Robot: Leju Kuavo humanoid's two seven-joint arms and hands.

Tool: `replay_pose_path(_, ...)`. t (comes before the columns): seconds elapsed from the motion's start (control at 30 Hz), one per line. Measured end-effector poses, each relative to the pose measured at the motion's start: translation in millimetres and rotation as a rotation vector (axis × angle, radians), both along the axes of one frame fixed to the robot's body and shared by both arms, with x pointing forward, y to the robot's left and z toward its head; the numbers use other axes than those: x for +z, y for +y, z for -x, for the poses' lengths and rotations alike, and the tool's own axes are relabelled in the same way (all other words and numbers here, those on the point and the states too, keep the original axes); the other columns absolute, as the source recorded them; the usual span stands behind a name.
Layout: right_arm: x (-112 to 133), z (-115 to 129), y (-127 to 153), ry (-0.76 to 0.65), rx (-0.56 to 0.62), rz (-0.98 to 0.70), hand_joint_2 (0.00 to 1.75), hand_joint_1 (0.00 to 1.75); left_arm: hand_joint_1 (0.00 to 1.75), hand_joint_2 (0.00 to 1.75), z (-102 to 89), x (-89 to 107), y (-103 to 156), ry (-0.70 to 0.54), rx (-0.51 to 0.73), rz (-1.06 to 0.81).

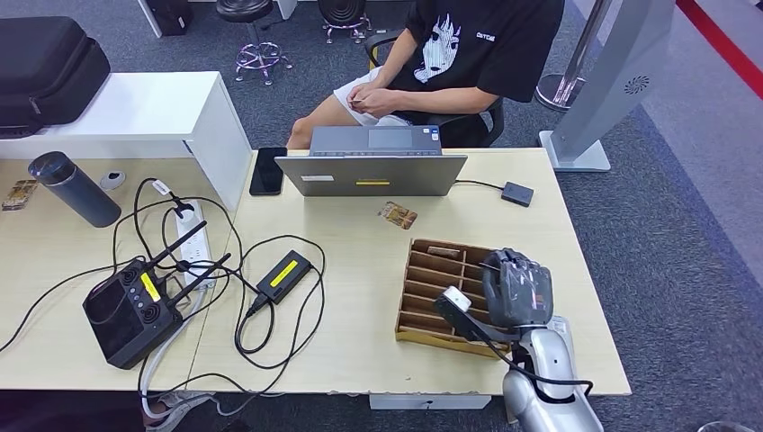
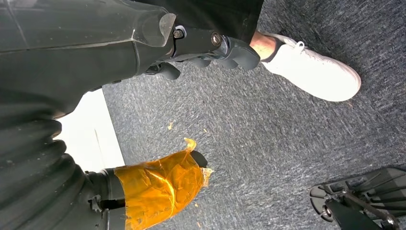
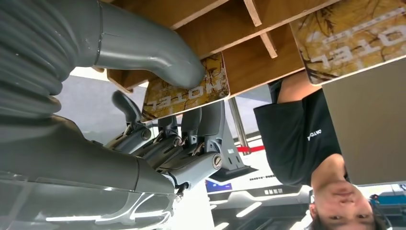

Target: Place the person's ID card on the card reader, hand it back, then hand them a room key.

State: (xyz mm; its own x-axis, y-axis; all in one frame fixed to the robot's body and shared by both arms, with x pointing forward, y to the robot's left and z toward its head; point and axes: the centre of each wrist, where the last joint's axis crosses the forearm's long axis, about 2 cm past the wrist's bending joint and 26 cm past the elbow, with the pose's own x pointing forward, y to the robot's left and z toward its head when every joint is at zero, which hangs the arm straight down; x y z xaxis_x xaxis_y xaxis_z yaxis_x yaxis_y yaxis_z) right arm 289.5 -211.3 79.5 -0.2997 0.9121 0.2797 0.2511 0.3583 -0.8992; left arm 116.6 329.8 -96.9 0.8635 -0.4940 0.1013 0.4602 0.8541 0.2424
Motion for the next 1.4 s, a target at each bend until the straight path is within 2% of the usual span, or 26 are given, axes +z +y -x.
replay_pose_path(0.17, 3, -1, 0, -0.038, -0.006, -0.015, 1.75, 1.66, 0.0, 1.75, 0.0, 0.0, 0, 0.001, -0.006, -0.002)
replay_pose_path(0.47, 33, -6, 3, -0.176, 0.001, -0.074, 1.75, 1.72, 0.0, 1.75, -0.4, 0.1, 0, 0.001, -0.011, -0.003)
replay_pose_path(0.6, 59, -10, 7, -0.272, 0.032, -0.137, 1.75, 1.74, 0.0, 1.75, -0.6, 0.1, 0, 0.001, -0.017, -0.004)
replay_pose_path(0.7, 87, -16, 17, -0.291, 0.099, -0.169, 1.75, 1.75, 0.0, 1.75, -2.4, 0.5, -1, 0.0, -0.03, -0.007)
replay_pose_path(0.8, 113, -30, 34, -0.252, 0.185, -0.184, 1.75, 1.75, 0.0, 1.75, -8.6, 2.0, -5, -0.008, -0.068, -0.012)
replay_pose_path(0.93, 149, -67, 70, -0.153, 0.29, -0.184, 1.75, 1.75, 0.0, 1.75, -26.8, 6.9, -12, -0.036, -0.143, -0.022)
replay_pose_path(1.07, 174, -98, 102, -0.061, 0.32, -0.157, 1.75, 1.75, 0.0, 1.75, -39.9, 10.8, -22, -0.06, -0.194, -0.022)
replay_pose_path(1.23, 194, -122, 129, 0.034, 0.311, -0.138, 1.75, 1.75, 0.0, 1.75, -50.3, 14.3, -31, -0.079, -0.241, -0.021)
replay_pose_path(1.4, 198, -127, 148, 0.063, 0.321, -0.112, 1.75, 1.75, 0.0, 1.75, -54.1, 15.6, -37, -0.087, -0.264, -0.019)
